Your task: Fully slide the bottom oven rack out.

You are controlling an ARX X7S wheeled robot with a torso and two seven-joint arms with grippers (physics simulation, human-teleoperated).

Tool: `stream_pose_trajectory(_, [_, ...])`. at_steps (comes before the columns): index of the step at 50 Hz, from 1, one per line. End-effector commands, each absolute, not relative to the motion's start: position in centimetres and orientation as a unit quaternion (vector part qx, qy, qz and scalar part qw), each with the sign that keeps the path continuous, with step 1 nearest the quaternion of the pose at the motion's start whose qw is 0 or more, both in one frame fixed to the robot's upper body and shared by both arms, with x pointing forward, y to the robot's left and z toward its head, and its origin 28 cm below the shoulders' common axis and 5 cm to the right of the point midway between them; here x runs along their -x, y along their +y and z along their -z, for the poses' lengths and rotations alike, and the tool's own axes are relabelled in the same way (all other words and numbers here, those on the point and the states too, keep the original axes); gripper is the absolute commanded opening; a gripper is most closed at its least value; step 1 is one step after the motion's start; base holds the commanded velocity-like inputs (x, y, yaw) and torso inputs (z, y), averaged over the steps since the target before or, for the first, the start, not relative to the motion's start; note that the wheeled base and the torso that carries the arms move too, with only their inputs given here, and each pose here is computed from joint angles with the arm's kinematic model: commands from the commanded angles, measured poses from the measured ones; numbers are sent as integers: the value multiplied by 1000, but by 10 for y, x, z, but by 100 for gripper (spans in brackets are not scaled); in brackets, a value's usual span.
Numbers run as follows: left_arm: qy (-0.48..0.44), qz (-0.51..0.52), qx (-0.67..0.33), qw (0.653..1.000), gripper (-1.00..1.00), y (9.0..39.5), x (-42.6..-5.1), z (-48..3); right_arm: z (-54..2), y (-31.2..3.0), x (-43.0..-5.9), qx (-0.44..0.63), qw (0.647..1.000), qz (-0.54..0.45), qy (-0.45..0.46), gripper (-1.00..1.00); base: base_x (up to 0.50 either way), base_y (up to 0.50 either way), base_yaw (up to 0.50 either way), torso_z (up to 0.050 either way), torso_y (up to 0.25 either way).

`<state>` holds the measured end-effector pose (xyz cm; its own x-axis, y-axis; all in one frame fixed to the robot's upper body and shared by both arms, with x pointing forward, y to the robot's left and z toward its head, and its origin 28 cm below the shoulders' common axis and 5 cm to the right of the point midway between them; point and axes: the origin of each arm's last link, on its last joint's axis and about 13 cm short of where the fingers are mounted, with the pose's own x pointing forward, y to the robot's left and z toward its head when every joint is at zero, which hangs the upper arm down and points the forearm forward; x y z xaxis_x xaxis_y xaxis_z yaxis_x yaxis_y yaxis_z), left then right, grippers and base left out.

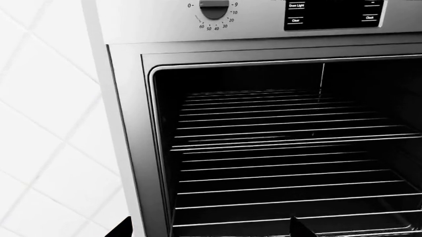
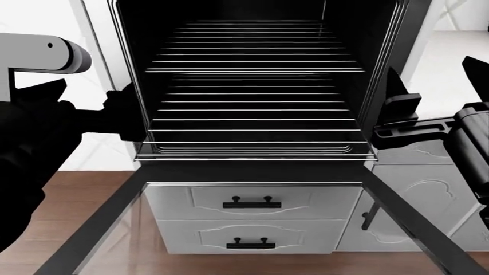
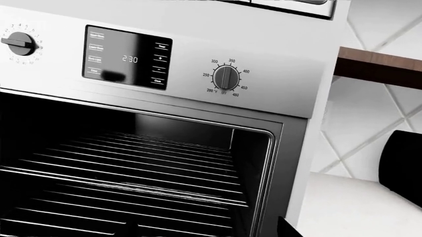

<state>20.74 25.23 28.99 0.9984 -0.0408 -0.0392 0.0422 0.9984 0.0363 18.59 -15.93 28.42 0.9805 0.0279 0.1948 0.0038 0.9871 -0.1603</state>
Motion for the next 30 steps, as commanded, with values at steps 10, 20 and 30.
stream_pose_trajectory(10, [19, 28, -18, 999, 100, 247, -207, -293, -283, -161, -185, 80, 992, -5, -98, 100, 288, 0, 0, 0, 0])
stream_pose_trajectory(20, [17, 30, -19, 999, 100, 247, -208, -295, -286, -161, -185, 76, 992, -5, -97, 100, 287, 0, 0, 0, 0])
stream_pose_trajectory(30, [10, 30, -22, 999, 100, 245, -209, -296, -286, -162, -186, 73, 993, -4, -97, 100, 289, 0, 0, 0, 0])
